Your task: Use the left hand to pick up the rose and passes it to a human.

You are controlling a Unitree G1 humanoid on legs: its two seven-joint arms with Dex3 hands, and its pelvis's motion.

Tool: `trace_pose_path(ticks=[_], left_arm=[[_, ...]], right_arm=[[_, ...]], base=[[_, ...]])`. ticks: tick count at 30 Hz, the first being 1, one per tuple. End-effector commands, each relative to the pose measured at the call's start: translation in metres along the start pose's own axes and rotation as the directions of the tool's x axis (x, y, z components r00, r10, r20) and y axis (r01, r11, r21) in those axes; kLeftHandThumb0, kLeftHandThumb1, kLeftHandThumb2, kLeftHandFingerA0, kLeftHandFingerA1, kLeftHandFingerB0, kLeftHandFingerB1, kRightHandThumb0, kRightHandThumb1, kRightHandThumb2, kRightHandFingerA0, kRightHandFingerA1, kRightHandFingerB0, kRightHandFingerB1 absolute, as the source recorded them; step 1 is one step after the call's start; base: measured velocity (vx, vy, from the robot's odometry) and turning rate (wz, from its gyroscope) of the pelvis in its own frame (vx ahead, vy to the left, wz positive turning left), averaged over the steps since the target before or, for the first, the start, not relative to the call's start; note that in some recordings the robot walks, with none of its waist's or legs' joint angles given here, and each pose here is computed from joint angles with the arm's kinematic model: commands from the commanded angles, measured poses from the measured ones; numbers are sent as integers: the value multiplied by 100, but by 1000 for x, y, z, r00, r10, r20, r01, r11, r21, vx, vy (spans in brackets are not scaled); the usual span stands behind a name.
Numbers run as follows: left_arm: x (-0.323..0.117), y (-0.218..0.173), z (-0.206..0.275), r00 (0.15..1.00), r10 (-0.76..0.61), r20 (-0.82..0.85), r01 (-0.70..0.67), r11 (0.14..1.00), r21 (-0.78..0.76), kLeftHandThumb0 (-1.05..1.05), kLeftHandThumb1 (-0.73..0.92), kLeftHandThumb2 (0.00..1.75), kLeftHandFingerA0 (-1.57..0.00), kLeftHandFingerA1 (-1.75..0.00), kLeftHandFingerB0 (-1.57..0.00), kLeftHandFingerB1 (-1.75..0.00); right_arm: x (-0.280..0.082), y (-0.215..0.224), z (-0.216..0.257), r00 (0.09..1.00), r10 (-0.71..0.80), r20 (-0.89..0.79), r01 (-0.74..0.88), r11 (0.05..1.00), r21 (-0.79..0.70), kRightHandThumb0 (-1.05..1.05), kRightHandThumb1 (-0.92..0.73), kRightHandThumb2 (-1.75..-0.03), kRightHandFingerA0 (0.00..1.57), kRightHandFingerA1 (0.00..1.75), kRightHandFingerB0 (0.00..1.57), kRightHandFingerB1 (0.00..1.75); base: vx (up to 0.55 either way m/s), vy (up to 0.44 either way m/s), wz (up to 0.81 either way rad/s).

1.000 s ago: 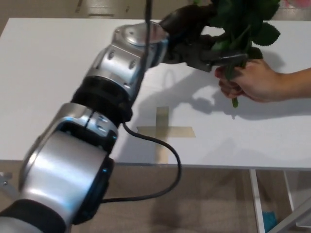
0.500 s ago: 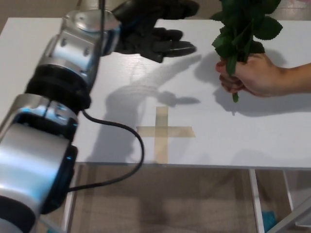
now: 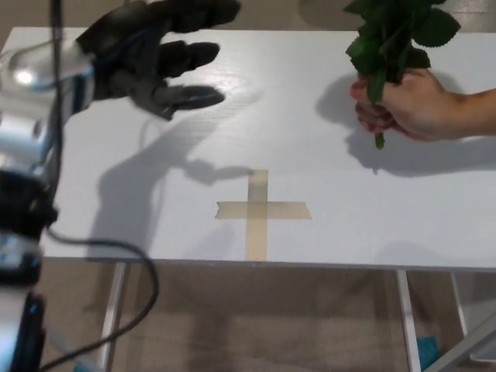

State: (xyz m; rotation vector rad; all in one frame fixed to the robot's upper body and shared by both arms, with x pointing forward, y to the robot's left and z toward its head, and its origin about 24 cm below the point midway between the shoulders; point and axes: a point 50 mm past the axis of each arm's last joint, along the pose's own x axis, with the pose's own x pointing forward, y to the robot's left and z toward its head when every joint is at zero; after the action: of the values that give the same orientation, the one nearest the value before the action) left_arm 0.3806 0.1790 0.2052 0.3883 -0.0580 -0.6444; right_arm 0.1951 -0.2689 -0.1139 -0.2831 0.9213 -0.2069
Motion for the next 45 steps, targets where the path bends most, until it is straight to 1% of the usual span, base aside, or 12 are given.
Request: trace_pose_path(ticks=[1, 3, 17, 18, 19, 20, 21, 23, 25, 36, 42, 45], left_arm=[[-87, 5, -1, 978, 40, 206, -51, 998, 49, -33, 11, 77, 0, -47, 0, -48], [-104, 3, -3, 972, 54, 228, -64, 997, 40, -67, 36, 67, -16, -36, -10, -34], [-214, -54, -34, 966, 87, 242, -66, 993, -95, -61, 37, 66, -40, -43, -32, -38], [-225, -64, -43, 971, 93, 218, -65, 989, -133, -60, 36, 67, -41, -43, -35, -39], [-232, -71, -49, 973, 96, 208, -64, 986, -157, -55, 40, 53, -46, -37, -39, -33], [-237, -77, -54, 976, 98, 196, -64, 983, -172, -60, 37, 58, -45, -40, -38, -35], [-242, -81, -57, 978, 100, 184, -65, 981, -185, -60, 36, 58, -46, -40, -39, -35], [-250, -89, -66, 983, 104, 149, -69, 972, -224, -59, 36, 57, -46, -40, -39, -35], [-261, -99, -80, 989, 111, 99, -81, 959, -271, -57, 36, 56, -47, -40, -40, -35], [-297, -132, -126, 986, 111, -120, -151, 900, -409, -57, 36, 66, -46, -45, -38, -40], [-303, -155, -218, 840, 167, -517, -402, 830, -386, -58, 44, 56, -47, -38, -40, -34], [-302, -163, -246, 731, 181, -658, -483, 818, -312, -60, 40, 79, -44, -51, -29, -42]], right_arm=[[-3, 2, -18, 998, 18, -56, -17, 1000, 8, -57, -83, -65, 55, 52, 38, 34], [-3, 0, -19, 998, 8, -63, -8, 1000, 0, -57, -83, -65, 55, 52, 38, 34], [-6, 2, -30, 996, 10, -93, -10, 1000, 1, -56, -83, -65, 56, 51, 38, 34], [-6, 2, -33, 995, 6, -101, -6, 1000, -4, -57, -66, -101, 50, 63, 31, 50], [-7, 2, -36, 994, 3, -108, -3, 1000, -3, -57, -66, -101, 50, 63, 31, 50], [-7, 1, -37, 994, 1, -111, -1, 1000, 2, -56, -84, -65, 56, 51, 38, 33], [-8, 1, -38, 994, 0, -113, 0, 1000, 5, -57, -66, -101, 50, 63, 31, 50], [-8, 2, -38, 993, 1, -115, -2, 1000, -3, -57, -66, -102, 50, 63, 31, 50], [-9, 3, -43, 992, 5, -124, -8, 1000, -22, -57, -83, -66, 56, 52, 37, 33], [-16, 4, -66, 984, 21, -178, -29, 999, -38, -56, -83, -66, 56, 52, 40, 34], [-22, 5, -82, 976, 21, -216, -36, 997, -65, -56, -83, -65, 57, 55, 41, 34], [-25, 8, -88, 973, 29, -229, -43, 997, -57, -56, -83, -66, 57, 54, 39, 34]], base=[[0, 0, 0], [0, 0, 0], [0, 0, 0], [0, 0, 0], [0, 0, 0], [0, 0, 0], [0, 0, 0], [0, 0, 0], [0, 0, 0], [0, 0, 0], [0, 0, 0], [0, 0, 0]])
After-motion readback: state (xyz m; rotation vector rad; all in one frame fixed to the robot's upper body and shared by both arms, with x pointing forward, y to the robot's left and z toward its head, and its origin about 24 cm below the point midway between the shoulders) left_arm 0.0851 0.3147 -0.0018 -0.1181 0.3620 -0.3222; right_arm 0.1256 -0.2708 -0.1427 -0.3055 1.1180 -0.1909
